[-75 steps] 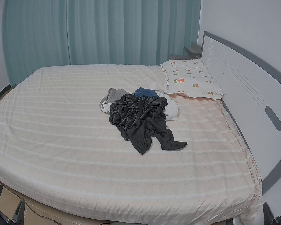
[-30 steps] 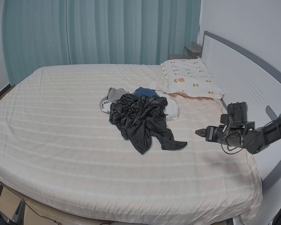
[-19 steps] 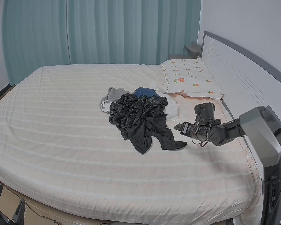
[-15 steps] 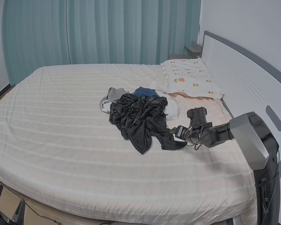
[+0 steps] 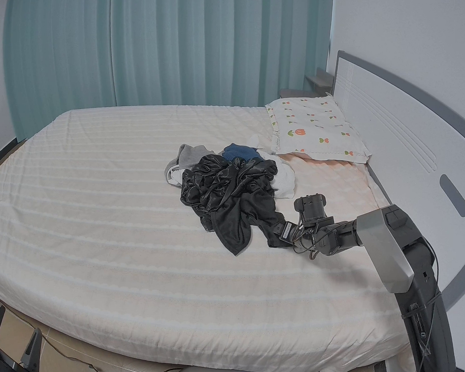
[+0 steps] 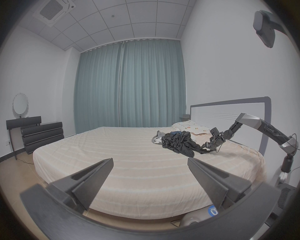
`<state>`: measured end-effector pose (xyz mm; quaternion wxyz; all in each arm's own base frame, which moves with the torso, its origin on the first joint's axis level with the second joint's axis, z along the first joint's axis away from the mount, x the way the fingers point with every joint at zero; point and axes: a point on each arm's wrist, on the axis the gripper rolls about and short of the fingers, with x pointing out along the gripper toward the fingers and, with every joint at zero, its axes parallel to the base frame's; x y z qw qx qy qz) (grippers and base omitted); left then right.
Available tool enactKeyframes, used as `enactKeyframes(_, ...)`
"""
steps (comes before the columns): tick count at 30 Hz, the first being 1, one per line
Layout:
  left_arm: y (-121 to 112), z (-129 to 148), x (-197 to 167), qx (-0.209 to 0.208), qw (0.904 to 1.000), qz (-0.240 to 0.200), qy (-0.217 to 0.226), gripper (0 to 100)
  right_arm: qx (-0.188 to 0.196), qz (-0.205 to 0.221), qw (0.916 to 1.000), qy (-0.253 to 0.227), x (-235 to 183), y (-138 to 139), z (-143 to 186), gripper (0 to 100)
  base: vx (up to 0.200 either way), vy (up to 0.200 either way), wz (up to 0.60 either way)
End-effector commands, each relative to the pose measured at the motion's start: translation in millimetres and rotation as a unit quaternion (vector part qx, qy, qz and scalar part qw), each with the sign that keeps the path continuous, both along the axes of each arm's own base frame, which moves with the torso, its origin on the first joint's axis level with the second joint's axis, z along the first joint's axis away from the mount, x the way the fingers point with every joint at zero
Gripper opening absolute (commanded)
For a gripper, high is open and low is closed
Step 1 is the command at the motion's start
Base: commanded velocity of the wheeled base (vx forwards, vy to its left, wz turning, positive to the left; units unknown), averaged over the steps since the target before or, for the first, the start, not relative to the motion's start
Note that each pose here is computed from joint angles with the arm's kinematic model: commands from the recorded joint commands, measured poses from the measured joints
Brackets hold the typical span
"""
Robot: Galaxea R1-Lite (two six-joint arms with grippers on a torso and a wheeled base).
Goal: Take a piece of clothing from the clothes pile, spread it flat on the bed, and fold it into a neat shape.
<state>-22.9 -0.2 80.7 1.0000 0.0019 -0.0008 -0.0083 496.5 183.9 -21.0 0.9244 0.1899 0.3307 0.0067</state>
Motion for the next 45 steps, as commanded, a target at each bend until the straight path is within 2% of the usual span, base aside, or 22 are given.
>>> enactKeyframes(1, 0, -5, 0, 0.0, 1.0, 0.0, 0.002, 100, 0.001, 0.005, 1.0, -0.004, 0, 5, 1, 0, 0.0, 0.0, 0.0)
enactKeyframes(5, 0, -5, 0, 0.0, 1.0, 0.0, 0.002, 100, 0.002, 0.005, 1.0, -0.008, -1, 5, 6, 0, 0.0, 0.0, 0.0)
enactKeyframes(9, 0, -5, 0, 0.0, 1.0, 0.0, 0.002, 100, -0.014, -0.011, 0.9998, -0.009, -7, 2, 15, 0, 0.0, 0.0, 0.0)
enactKeyframes(13, 0, -5, 0, 0.001, 1.0, -0.001, 0.001, 100, -0.005, -0.006, 0.9999, -0.006, -29, -5, 34, 0, 0.0, 0.0, 0.0)
enactKeyframes(19, 0, -5, 0, 0.002, 1.0, -0.003, -0.002, 100, 0.044, 0.045, 0.997, -0.044, -93, -16, 71, 0, 0.0, 0.0, 0.0)
enactKeyframes(22, 0, -4, 0, 0.006, 1.0, -0.004, -0.004, 100, 0.075, 0.09, 0.9912, -0.061, -138, -21, 90, 0, 0.0, 0.0, 0.0)
enactKeyframes(25, 0, -4, 0, 0.007, 1.0, -0.004, -0.005, 100, 0.094, 0.111, 0.9864, -0.077, -175, -28, 105, 0, 0.0, 0.0, 0.0)
enactKeyframes(26, 0, 2, -1, 0.0, 0.9998, -0.005, -0.018, 100, 0.098, 0.115, 0.9844, -0.089, -187, -31, 112, 0, 0.0, 0.0, 0.0)
enactKeyframes(28, 0, 57, -7, -0.037, 0.9962, -0.015, -0.078, 100, 0.108, 0.122, 0.9807, -0.109, -209, -39, 126, 0, 0.0, 0.0, 0.0)
enactKeyframes(29, 0, 61, -6, -0.041, 0.9959, -0.016, -0.079, 100, 0.107, 0.122, 0.9805, -0.11, -210, -39, 127, 0, 0.0, 0.0, 0.0)
enactKeyframes(30, 0, 94, 9, -0.082, 0.9947, -0.024, -0.056, 100, 0.117, 0.132, 0.9764, -0.125, -226, -43, 139, 0, 0.0, 0.0, 0.0)
enactKeyframes(31, -1, 100, 18, -0.083, 0.9954, -0.028, -0.039, 100, 0.121, 0.138, 0.974, -0.132, -231, -44, 145, 0, 0.0, 0.0, 0.0)
enactKeyframes(33, -2, 105, 33, -0.068, 0.9958, -0.061, -0.009, 100, 0.13, 0.146, 0.9687, -0.152, -242, -45, 160, 0, 0.0, 0.0, 0.0)
enactKeyframes(34, -5, 105, 42, -0.056, 0.993, -0.103, 0.012, 100, 0.136, 0.149, 0.9654, -0.165, -247, -47, 168, 0, 0.0, 0.0, 0.0)
enactKeyframes(36, -9, 100, 58, -0.046, 0.9852, -0.154, 0.06, 100, 0.141, 0.147, 0.9614, -0.185, -253, -50, 179, 0, 0.0, 0.0, 0.0)
enactKeyframes(37, -9, 100, 58, -0.046, 0.9852, -0.154, 0.06, 100, 0.141, 0.147, 0.9614, -0.185, -253, -50, 179, 0, 0.0, 0.0, 0.0)
enactKeyframes(38, -13, 97, 76, -0.041, 0.978, -0.176, 0.104, 100, 0.151, 0.147, 0.9551, -0.208, -260, -55, 193, 0, 0.0, 0.0, 0.0)
enactKeyframes(39, -18, 96, 87, -0.039, 0.9712, -0.197, 0.129, 100, 0.159, 0.147, 0.9519, -0.216, -265, -57, 199, 0, 0.0, 0.0, 0.0)
enactKeyframes(40, -20, 95, 91, -0.037, 0.9683, -0.205, 0.138, 100, 0.162, 0.149, 0.9509, -0.217, -267, -56, 201, 0, 0.0, 0.0, 0.0)
enactKeyframes(41, -30, 93, 107, -0.035, 0.957, -0.237, 0.163, 100, 0.169, 0.161, 0.9477, -0.218, -278, -53, 204, 0, 0.0, 0.0, 0.0)
enactKeyframes(44, -49, 83, 131, -0.023, 0.9391, -0.278, 0.201, 100, 0.176, 0.201, 0.9367, -0.227, -302, -45, 209, 0, 0.0, 0.0, 0.0)
enactKeyframes(45, -49, 83, 131, -0.023, 0.9391, -0.278, 0.201, 100, 0.176, 0.201, 0.9367, -0.227, -302, -45, 209, 0, 0.0, 0.0, 0.0)
